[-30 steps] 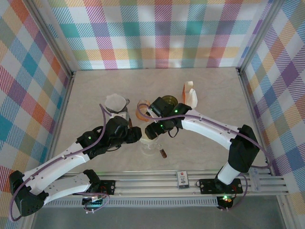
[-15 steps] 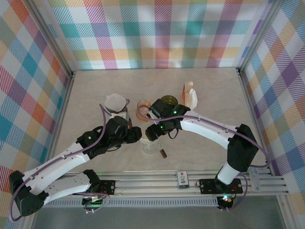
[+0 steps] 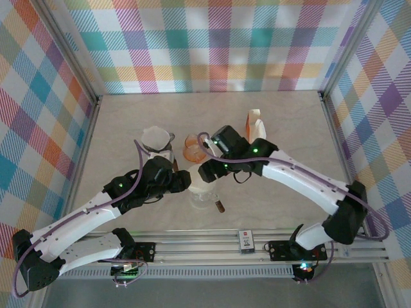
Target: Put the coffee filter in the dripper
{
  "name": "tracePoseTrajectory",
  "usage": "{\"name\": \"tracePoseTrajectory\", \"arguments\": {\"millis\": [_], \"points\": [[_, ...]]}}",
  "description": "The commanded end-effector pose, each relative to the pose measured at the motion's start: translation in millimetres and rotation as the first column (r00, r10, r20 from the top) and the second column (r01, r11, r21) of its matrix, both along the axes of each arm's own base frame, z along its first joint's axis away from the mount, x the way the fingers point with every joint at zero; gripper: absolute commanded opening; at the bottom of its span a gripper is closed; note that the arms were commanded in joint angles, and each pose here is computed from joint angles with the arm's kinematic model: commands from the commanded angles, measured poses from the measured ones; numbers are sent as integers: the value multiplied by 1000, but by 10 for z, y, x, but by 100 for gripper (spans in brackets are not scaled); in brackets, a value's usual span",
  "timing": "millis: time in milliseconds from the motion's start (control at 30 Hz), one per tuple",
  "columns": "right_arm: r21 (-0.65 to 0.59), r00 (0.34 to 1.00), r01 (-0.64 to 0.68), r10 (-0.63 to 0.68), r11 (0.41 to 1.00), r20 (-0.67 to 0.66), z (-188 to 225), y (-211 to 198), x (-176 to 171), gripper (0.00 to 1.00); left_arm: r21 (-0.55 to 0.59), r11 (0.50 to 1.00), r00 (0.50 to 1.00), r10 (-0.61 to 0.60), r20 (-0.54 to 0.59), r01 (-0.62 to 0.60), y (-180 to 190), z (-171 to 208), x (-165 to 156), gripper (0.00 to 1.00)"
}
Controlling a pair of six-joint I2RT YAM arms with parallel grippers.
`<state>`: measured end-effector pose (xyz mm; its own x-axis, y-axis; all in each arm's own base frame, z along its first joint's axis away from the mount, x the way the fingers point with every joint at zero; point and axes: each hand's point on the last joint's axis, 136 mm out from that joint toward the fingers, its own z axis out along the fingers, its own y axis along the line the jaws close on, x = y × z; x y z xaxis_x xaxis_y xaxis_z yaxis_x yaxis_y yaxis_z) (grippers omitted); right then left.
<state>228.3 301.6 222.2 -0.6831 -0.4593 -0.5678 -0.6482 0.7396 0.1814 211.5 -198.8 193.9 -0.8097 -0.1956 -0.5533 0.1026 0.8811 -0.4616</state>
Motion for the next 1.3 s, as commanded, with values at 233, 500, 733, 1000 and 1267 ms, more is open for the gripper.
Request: {"name": "tracePoseTrajectory", "arguments": {"millis": [233,500,733,1000,1267], "points": [[97,994,33,-43,995,97,207,-359,-220,83,-12,1000,999,14,29,-13,29,117,44,70],[108,995,62,-71,992,77,1,-647,-435,83,-46,999,997,24,67,-21,49,295,47,84],[122,999,30,-28,992,-17,-412,-657,-640,83,-83,995,992,62,113,-53,125,476,57,96],[234,992,-67,89,970,-85,-896,-380,-820,81,-51,990,977,137,161,-130,390,550,37,100],[236,987,-154,162,959,-16,-1164,-195,-761,76,-21,985,973,173,154,-172,531,488,-2,100]]}}
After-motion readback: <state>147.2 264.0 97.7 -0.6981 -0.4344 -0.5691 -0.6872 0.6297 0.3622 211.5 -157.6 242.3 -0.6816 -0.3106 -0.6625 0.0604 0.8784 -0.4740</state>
